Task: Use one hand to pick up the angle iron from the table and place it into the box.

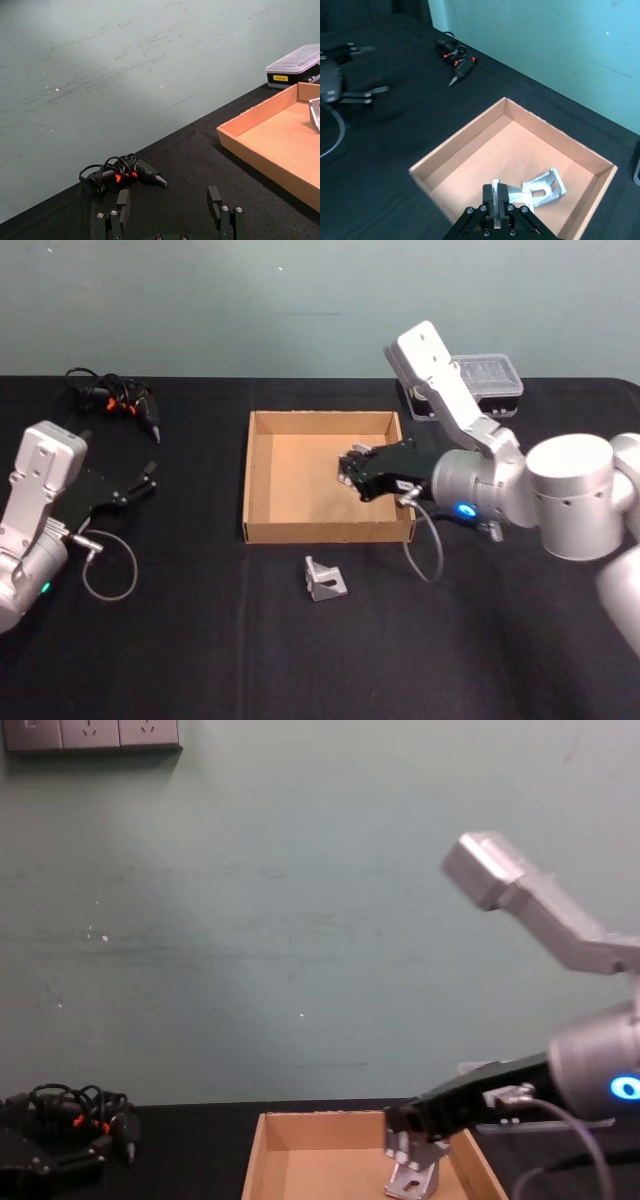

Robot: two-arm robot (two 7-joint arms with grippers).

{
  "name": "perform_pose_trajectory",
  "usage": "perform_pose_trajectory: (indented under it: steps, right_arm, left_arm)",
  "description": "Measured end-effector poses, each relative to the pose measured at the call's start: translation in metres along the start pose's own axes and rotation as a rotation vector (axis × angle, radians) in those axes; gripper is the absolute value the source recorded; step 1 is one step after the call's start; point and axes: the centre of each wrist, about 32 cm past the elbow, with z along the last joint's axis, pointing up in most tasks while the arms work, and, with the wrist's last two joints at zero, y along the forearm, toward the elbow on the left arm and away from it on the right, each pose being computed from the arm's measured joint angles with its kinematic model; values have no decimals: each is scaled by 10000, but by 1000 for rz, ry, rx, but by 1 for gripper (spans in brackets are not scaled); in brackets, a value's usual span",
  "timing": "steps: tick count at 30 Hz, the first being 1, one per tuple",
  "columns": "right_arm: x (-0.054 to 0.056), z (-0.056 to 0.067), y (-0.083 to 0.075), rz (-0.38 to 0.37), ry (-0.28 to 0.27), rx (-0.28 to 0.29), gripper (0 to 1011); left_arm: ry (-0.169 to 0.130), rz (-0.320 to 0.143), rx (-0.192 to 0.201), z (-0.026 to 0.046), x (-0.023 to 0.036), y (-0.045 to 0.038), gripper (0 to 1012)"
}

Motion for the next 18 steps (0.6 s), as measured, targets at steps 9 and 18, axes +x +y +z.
perform_pose_trajectory:
  steps: [9, 18]
  right_arm:
    - [70, 79, 496, 8, 10, -10, 60]
    - [77, 89, 805, 14, 15, -35, 60]
  left_arm:
    - [0, 0, 0, 0, 0, 0, 1011]
    - [0, 0, 0, 0, 0, 0, 1011]
